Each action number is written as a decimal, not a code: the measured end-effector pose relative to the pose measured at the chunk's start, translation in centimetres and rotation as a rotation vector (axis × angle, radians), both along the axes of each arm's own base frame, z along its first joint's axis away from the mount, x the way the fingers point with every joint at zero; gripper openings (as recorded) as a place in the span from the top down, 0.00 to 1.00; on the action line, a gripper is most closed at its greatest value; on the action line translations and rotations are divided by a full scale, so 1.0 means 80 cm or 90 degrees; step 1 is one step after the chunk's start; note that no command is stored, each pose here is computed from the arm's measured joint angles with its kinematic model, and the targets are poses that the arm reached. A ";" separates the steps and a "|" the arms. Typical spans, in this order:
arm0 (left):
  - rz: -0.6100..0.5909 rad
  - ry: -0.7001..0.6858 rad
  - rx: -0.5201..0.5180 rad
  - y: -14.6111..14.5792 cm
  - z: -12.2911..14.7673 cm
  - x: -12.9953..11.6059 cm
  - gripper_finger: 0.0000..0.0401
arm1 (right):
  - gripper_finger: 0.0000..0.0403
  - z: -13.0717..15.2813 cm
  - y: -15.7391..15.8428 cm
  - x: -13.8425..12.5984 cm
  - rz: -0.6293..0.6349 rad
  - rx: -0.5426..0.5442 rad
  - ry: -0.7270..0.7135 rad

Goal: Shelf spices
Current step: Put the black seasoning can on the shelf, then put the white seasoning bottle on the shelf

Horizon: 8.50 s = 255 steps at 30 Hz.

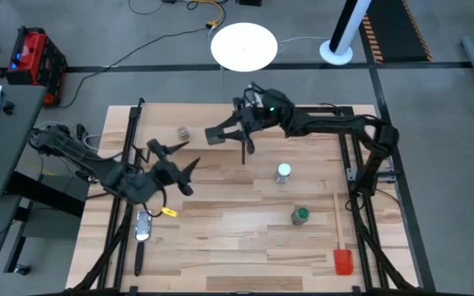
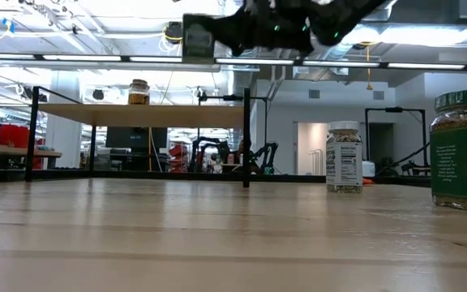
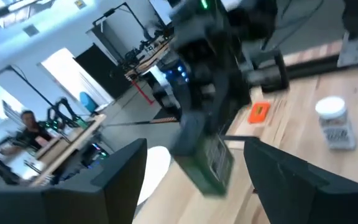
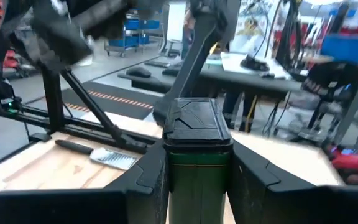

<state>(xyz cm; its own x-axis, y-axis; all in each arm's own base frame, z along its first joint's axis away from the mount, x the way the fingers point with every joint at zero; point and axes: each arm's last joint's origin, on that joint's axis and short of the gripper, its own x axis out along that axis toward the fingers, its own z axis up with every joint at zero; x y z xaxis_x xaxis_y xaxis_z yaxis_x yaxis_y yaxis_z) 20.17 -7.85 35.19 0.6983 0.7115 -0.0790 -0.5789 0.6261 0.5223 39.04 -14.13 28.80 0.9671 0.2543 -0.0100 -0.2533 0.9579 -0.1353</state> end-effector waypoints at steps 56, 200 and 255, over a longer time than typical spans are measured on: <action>0.091 -0.056 -0.054 0.012 -0.018 -0.028 0.36 | 0.70 -0.084 0.011 -0.060 -0.215 0.058 -0.006; -0.471 0.033 -0.261 -0.009 -0.082 0.015 0.36 | 0.50 0.006 0.236 -0.113 -0.023 -0.144 0.441; -0.821 -0.043 -0.517 0.046 -0.177 0.109 0.38 | 0.50 0.024 0.273 0.012 0.113 -0.433 0.283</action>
